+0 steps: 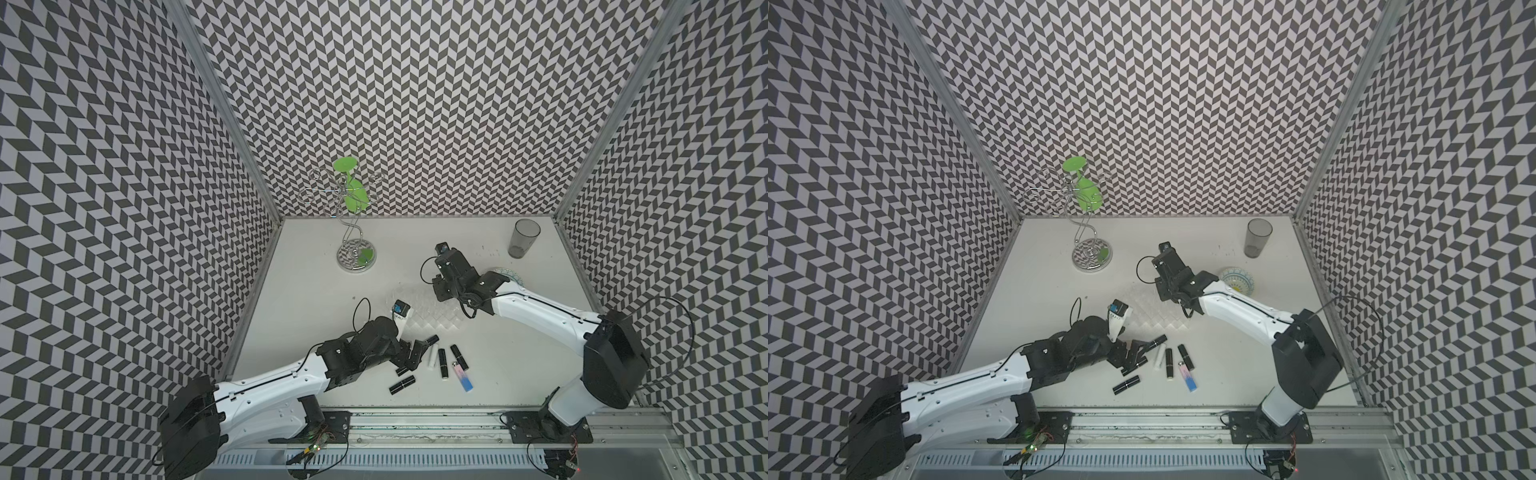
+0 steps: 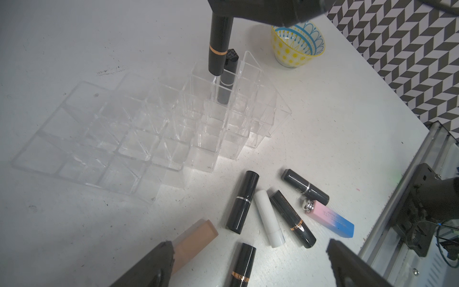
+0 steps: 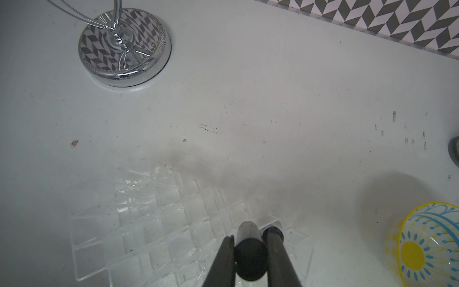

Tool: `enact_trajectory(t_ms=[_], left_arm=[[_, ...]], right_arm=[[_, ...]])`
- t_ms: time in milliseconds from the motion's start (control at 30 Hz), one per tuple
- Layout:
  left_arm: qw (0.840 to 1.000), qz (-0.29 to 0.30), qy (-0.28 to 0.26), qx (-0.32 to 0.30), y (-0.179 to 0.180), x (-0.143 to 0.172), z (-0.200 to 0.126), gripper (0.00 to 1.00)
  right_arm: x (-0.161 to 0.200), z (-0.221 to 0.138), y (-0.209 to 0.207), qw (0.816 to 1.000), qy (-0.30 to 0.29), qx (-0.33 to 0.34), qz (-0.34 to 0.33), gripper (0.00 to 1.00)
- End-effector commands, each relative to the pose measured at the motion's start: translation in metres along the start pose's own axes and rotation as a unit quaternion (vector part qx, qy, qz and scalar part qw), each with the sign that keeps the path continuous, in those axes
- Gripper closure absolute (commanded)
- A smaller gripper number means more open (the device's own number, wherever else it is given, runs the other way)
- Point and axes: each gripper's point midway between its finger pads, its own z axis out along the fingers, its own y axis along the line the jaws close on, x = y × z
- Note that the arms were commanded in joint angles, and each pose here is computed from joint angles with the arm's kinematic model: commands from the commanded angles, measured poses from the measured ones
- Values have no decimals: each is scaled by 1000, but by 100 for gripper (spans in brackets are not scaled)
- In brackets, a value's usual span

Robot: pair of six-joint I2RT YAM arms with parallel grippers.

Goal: Arrange the lipsticks in the organizer
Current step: Place the lipstick in the storage box.

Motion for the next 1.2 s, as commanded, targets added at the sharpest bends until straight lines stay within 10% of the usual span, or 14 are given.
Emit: enact_trajectory(t_ms=[0,1167], left_arm=[[1000,3,-5,8,-5,-5,0,0],[1000,6,3,4,-4,-2,5,0]], right_arm=[[16,-2,-4,1000,21,8,0,92],[40,-21,-8,999,-27,40,-3,92]])
